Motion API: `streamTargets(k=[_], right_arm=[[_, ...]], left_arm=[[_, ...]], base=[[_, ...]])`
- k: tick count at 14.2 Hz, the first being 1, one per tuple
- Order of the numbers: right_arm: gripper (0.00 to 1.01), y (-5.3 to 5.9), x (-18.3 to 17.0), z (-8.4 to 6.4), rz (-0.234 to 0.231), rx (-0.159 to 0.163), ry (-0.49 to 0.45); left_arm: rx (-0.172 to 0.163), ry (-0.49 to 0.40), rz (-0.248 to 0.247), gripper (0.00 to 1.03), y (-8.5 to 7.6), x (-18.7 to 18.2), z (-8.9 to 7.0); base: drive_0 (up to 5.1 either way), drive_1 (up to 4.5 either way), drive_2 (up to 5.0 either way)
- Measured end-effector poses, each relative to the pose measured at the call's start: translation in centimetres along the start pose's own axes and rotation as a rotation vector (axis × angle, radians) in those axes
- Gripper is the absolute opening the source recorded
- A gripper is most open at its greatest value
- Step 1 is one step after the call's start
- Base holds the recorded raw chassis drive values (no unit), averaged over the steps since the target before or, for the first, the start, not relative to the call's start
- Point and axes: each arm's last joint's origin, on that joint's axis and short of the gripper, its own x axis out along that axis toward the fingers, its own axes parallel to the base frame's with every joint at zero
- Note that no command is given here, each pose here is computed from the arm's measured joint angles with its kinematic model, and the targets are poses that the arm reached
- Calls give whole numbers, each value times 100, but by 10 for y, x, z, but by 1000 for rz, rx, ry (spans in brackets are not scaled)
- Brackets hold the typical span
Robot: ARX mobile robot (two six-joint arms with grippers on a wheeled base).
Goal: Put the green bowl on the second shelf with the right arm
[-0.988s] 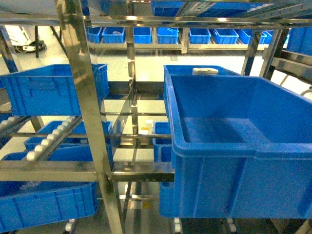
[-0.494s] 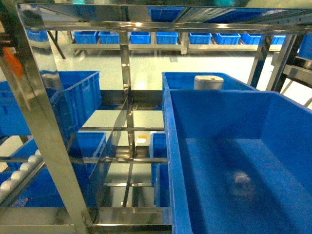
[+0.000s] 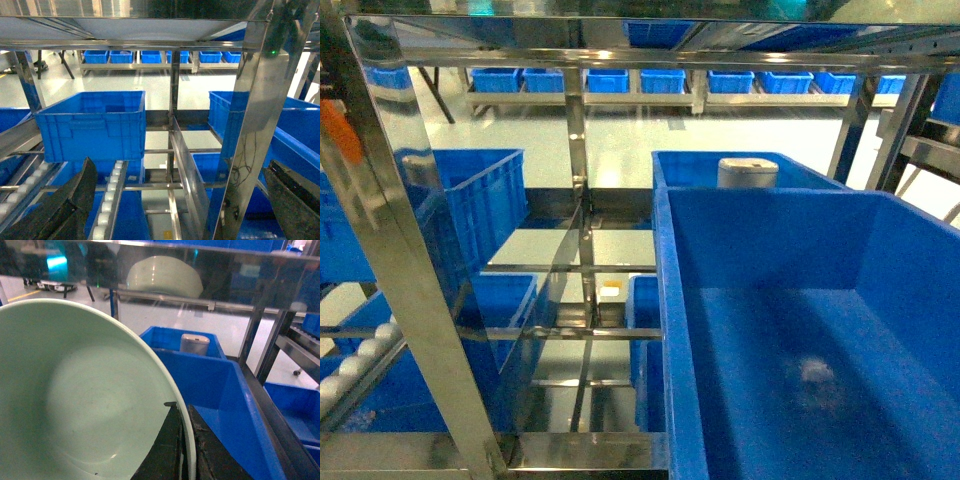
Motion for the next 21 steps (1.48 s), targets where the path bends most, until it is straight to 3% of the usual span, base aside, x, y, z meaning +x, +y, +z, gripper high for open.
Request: streamTargets(k=[4,11,16,20,21], right_arm=[[2,1,44,-20,40,-45,58],[2,-11,107,-58,14,-71,202],[2,-15,168,-88,42,-64,343],[2,-20,209,-99,48,-64,406],[6,-19,214,-103,52,-61,434]], left_arm=[[0,0,0,98,0,0,0],[0,0,0,98,0,0,0],[0,0,0,98,0,0,0],[0,0,0,98,0,0,0],[0,0,0,98,0,0,0]], base=[[0,0,0],[0,0,0],[0,0,0],[0,0,0],[0,0,0]])
